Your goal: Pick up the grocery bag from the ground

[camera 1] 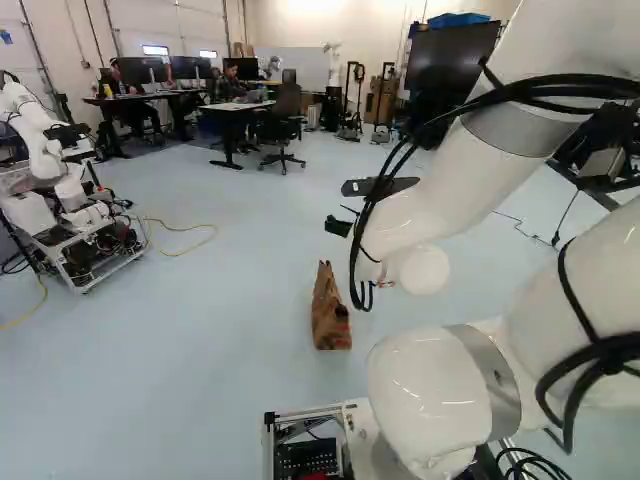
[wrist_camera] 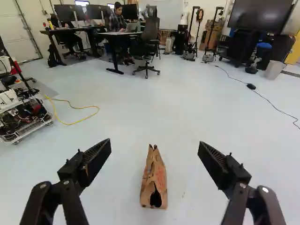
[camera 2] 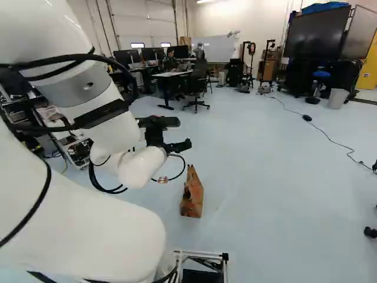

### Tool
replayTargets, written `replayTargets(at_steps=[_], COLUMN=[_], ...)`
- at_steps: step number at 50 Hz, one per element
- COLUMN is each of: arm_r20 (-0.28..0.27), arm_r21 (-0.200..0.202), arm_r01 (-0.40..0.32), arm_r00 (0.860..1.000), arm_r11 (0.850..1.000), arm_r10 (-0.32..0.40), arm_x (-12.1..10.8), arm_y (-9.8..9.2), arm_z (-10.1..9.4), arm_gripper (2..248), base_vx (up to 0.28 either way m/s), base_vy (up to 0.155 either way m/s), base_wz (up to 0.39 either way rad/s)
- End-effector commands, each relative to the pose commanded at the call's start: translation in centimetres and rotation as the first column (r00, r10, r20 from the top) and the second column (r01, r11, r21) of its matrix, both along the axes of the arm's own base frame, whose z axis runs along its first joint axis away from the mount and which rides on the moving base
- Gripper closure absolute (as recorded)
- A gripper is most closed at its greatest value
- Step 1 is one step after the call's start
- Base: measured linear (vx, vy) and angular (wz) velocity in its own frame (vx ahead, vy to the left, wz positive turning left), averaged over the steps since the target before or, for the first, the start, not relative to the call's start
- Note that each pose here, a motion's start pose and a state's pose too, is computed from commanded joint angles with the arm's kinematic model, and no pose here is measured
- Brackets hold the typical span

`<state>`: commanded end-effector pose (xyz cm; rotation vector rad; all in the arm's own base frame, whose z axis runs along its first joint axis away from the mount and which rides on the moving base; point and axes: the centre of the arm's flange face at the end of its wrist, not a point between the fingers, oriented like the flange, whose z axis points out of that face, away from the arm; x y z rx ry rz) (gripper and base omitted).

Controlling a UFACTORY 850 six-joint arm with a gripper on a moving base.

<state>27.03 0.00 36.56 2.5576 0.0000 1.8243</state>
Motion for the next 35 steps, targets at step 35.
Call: replayTargets(at_steps=[35], arm_r20=[-0.012], arm_r21=[0.0], arm_r01=[0.0], arm_r00=[1.0], arm_r11=[1.0], arm_r10=[0.0], arm_x=[2.1], arm_y=[0.0], arm_z=[0.3], arm_gripper=[3], base_vx=[0.165], base_vy=[0.004], base_wz=[-0.014])
